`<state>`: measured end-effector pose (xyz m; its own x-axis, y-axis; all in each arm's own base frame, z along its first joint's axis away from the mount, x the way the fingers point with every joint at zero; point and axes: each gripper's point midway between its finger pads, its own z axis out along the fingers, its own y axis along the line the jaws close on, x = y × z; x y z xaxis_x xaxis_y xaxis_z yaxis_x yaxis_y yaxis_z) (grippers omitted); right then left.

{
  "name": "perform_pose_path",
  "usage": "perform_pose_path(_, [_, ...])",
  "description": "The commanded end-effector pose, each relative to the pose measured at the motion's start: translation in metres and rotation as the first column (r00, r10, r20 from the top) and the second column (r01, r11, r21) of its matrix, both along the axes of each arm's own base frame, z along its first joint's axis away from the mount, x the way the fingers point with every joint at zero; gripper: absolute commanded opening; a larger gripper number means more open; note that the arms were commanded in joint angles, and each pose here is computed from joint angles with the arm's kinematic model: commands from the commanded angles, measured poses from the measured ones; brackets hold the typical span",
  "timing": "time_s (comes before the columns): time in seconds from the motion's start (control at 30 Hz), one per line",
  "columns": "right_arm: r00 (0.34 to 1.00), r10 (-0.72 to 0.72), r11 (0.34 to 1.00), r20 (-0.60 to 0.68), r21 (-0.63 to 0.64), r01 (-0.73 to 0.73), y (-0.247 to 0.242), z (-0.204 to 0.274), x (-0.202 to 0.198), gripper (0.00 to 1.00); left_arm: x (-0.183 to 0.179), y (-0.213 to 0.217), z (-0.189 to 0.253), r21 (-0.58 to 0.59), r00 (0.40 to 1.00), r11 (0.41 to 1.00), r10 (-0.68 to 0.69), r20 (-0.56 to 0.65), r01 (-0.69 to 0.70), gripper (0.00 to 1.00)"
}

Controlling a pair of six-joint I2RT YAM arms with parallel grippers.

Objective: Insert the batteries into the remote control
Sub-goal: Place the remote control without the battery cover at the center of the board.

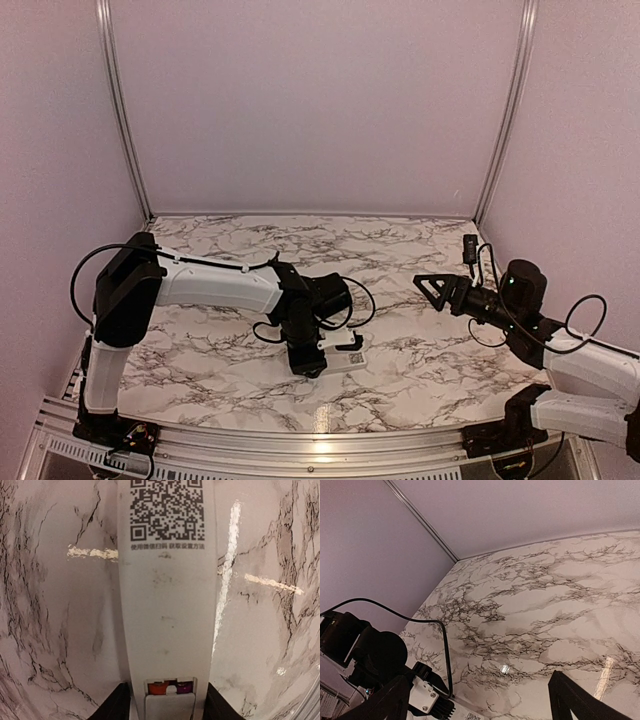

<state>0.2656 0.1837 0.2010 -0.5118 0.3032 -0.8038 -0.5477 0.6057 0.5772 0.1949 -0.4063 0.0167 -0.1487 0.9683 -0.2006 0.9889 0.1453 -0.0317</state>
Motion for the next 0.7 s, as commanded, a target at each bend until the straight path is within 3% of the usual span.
perform_pose_path(0.0, [1.0,0.01,1.0,0.022,-0.004,-0.01,0.001,0.009,0.002,0.94,0.004,0.0,-0.014,0.032,1.0,0.999,0.007,0.019,-0.007,0.52])
perform_pose_path(0.2, [0.999,0.016,1.0,0.031,-0.026,-0.015,0.001,0.01,0.002,0.94,0.012,-0.005,0.001,0.007,0.998,0.999,0.032,0.056,-0.032,0.68])
perform_pose_path(0.23, [0.999,0.018,0.999,0.038,-0.035,-0.017,0.001,0.01,0.002,0.94,0.014,-0.007,0.006,-0.001,0.997,0.999,0.039,0.069,-0.039,0.74])
perform_pose_path(0.3, [0.998,0.019,0.998,0.056,-0.057,-0.015,0.0,0.012,0.003,0.95,0.02,-0.011,0.019,-0.031,0.993,0.998,0.065,0.098,-0.062,0.95])
perform_pose_path(0.33, [0.998,0.021,0.997,0.066,-0.072,-0.016,0.0,0.012,0.003,0.94,0.025,-0.011,0.024,-0.041,0.989,0.996,0.083,0.122,-0.078,0.98])
perform_pose_path(0.53, [0.995,0.057,0.98,0.083,-0.193,-0.04,0.002,0.002,0.007,0.95,0.048,-0.018,0.077,-0.19,0.96,0.966,0.208,0.185,-0.173,0.99])
perform_pose_path(0.67, [0.988,0.129,0.97,0.081,-0.217,-0.109,0.011,-0.005,0.003,0.94,0.073,-0.008,0.116,-0.319,0.923,0.905,0.346,0.167,-0.281,0.99])
